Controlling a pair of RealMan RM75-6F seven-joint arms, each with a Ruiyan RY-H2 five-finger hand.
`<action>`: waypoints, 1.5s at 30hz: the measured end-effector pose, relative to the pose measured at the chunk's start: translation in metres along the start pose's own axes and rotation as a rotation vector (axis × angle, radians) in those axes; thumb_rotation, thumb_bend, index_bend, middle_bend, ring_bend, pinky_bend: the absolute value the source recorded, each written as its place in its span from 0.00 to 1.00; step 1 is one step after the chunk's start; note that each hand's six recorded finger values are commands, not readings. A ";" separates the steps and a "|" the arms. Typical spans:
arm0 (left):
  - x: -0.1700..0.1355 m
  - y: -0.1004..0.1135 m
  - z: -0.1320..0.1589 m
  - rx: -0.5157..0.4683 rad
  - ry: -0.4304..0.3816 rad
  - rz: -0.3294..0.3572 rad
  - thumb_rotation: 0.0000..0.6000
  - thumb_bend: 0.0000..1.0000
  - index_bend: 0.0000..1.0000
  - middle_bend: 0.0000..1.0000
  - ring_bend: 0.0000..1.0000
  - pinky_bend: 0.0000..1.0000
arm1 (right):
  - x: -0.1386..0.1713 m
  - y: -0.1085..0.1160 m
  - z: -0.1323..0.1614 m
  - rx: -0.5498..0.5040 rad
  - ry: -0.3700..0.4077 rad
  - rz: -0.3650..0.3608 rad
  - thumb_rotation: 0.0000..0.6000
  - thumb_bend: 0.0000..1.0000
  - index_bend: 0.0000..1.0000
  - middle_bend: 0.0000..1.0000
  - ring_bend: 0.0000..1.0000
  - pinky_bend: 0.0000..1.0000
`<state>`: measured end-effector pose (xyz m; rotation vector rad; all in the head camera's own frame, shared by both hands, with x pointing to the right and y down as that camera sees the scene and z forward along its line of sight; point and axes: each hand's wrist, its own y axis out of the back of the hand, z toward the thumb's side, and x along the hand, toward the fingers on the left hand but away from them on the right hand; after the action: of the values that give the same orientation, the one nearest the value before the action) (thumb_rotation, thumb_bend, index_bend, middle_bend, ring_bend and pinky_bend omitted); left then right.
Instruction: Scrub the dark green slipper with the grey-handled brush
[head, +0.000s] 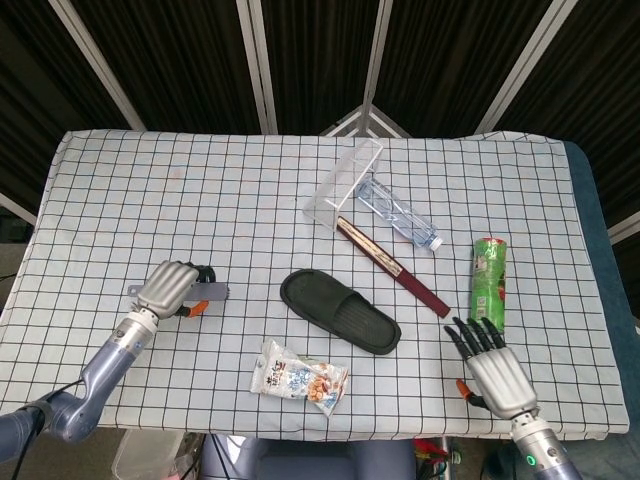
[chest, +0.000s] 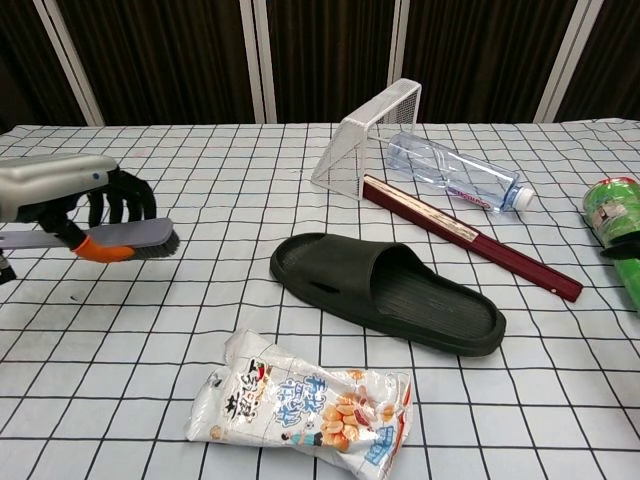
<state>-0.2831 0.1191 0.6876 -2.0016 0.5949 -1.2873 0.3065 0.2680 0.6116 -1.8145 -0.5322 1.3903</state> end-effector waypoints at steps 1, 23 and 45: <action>0.005 0.003 0.004 -0.007 -0.009 -0.005 1.00 0.68 0.61 0.64 0.46 0.52 | -0.004 -0.003 0.008 0.000 0.025 0.005 0.87 0.43 0.00 0.00 0.00 0.00; 0.062 0.044 0.069 -0.095 -0.094 -0.081 1.00 0.68 0.61 0.63 0.46 0.51 | -0.044 -0.043 0.073 0.028 0.242 0.158 0.87 0.50 0.00 0.00 0.00 0.00; 0.090 0.022 0.100 -0.130 -0.118 -0.153 1.00 0.69 0.60 0.63 0.46 0.51 | -0.064 -0.047 0.073 0.018 0.253 0.183 0.87 0.50 0.00 0.00 0.00 0.00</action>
<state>-0.1556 0.0722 0.6967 -2.2504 0.4880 -1.2354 0.2238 0.2747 0.6802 -2.0278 -0.2268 1.2520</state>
